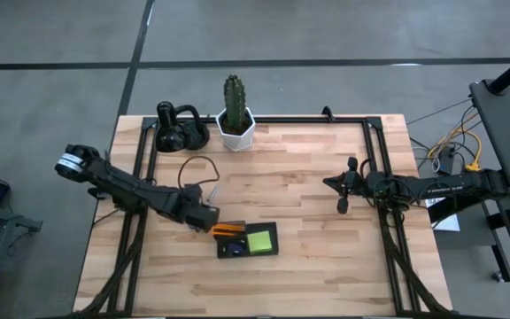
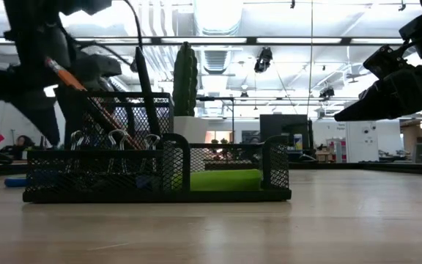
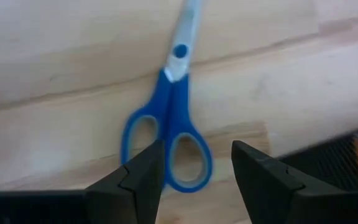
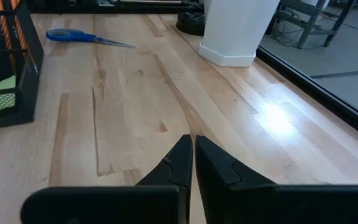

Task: Pick and place office supplies into organizer
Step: Adjust the desk organizer

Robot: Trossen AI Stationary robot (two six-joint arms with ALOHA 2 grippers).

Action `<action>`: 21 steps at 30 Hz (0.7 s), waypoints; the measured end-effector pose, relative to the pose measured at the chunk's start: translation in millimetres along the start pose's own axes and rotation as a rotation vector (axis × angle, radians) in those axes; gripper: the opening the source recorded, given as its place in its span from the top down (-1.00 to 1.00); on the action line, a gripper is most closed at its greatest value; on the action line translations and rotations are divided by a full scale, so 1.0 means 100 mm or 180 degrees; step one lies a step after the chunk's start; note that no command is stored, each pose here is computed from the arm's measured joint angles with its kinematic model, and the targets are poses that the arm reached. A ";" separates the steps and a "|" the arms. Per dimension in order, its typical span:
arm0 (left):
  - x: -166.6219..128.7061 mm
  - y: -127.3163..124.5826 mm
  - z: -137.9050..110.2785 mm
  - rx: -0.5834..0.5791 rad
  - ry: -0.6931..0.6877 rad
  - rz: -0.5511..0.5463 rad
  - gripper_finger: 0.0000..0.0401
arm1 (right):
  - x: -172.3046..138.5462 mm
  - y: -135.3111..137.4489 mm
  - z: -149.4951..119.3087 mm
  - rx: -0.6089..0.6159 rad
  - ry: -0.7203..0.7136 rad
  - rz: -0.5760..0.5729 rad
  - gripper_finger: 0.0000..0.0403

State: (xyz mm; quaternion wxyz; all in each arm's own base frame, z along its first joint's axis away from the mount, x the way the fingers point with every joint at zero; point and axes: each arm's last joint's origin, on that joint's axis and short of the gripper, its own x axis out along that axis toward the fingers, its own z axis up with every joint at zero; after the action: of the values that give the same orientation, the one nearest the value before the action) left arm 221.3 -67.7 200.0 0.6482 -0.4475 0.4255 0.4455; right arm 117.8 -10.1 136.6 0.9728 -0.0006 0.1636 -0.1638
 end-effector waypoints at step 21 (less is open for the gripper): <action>0.08 0.00 -0.04 -0.0098 0.0083 -0.0252 0.15 | 0.00 0.00 0.00 0.0001 -0.0005 -0.0001 0.96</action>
State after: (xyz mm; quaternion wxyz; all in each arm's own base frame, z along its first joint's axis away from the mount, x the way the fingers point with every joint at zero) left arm 222.6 -70.3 191.8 0.6528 -0.4797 0.4090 0.4201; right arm 117.9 -10.1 136.7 0.9729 -0.0005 0.1628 -0.1639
